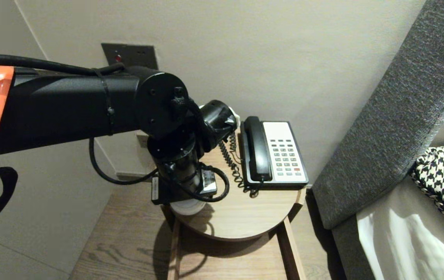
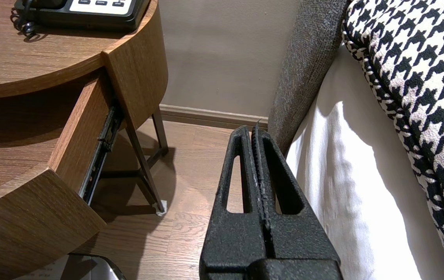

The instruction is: Take the remote control out of the drawer one by one and place them on the table

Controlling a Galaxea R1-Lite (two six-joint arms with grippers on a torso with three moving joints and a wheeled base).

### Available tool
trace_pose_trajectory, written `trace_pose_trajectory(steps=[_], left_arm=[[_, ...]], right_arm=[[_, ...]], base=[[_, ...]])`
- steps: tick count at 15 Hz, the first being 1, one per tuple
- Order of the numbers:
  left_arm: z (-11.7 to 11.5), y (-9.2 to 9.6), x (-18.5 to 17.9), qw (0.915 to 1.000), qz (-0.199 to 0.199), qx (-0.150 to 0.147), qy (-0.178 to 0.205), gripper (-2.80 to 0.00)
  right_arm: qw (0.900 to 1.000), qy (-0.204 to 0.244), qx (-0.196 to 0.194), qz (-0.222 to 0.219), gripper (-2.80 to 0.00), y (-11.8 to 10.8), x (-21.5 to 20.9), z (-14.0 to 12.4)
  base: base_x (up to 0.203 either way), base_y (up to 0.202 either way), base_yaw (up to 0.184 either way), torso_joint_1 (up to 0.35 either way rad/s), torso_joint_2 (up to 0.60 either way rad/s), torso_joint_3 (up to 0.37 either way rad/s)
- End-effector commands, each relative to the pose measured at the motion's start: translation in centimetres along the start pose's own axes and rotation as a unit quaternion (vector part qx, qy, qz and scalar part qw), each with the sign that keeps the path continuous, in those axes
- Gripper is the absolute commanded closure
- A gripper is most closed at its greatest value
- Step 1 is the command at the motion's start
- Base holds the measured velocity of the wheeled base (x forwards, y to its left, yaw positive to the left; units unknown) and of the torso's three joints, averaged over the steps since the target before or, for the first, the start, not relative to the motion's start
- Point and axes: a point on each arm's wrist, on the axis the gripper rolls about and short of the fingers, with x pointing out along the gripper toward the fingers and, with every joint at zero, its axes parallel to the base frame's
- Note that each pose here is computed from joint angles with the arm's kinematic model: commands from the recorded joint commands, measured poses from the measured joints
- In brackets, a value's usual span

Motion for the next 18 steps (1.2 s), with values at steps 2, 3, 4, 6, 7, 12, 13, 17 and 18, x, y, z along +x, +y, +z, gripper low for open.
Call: trace_pose_trajectory(steps=[2,3,4,6,7,12,13,17,18], left_arm=[[0.5,0.5,0.5,0.9999,0.010,0.001,0.005,0.00],[0.7,0.7,0.6,0.9998,0.014,0.009,0.006,0.00],[0.9,1.0,0.5,0.9997,0.015,0.017,0.010,0.00],[0.9,1.1,0.4,0.9995,0.009,0.023,0.020,0.00],[0.9,1.0,0.7,0.9992,0.005,0.027,0.029,0.00],[1.1,0.5,2.4,0.9988,0.010,0.026,0.041,0.00],[1.0,0.4,3.0,0.9985,0.015,0.028,0.046,0.00],[1.1,0.0,3.5,0.9983,0.013,0.036,0.044,0.00],[1.1,0.0,3.5,0.9982,0.013,0.038,0.044,0.00]], right_arm=[[1.000,0.001,0.000,0.000,0.00,0.0,0.0,0.0],[1.000,0.001,0.000,0.000,0.00,0.0,0.0,0.0],[1.000,0.001,0.000,0.000,0.00,0.0,0.0,0.0],[1.000,0.001,0.000,0.000,0.00,0.0,0.0,0.0],[1.000,0.001,0.000,0.000,0.00,0.0,0.0,0.0],[1.000,0.001,0.000,0.000,0.00,0.0,0.0,0.0],[1.000,0.001,0.000,0.000,0.00,0.0,0.0,0.0],[1.000,0.001,0.000,0.000,0.00,0.0,0.0,0.0],[1.000,0.001,0.000,0.000,0.00,0.0,0.0,0.0]], base=[[0.000,0.000,0.000,0.000,0.00,0.000],[0.000,0.000,0.000,0.000,0.00,0.000],[0.000,0.000,0.000,0.000,0.00,0.000],[0.000,0.000,0.000,0.000,0.00,0.000],[0.000,0.000,0.000,0.000,0.00,0.000],[0.000,0.000,0.000,0.000,0.00,0.000],[0.000,0.000,0.000,0.000,0.00,0.000],[0.000,0.000,0.000,0.000,0.00,0.000],[0.000,0.000,0.000,0.000,0.00,0.000]])
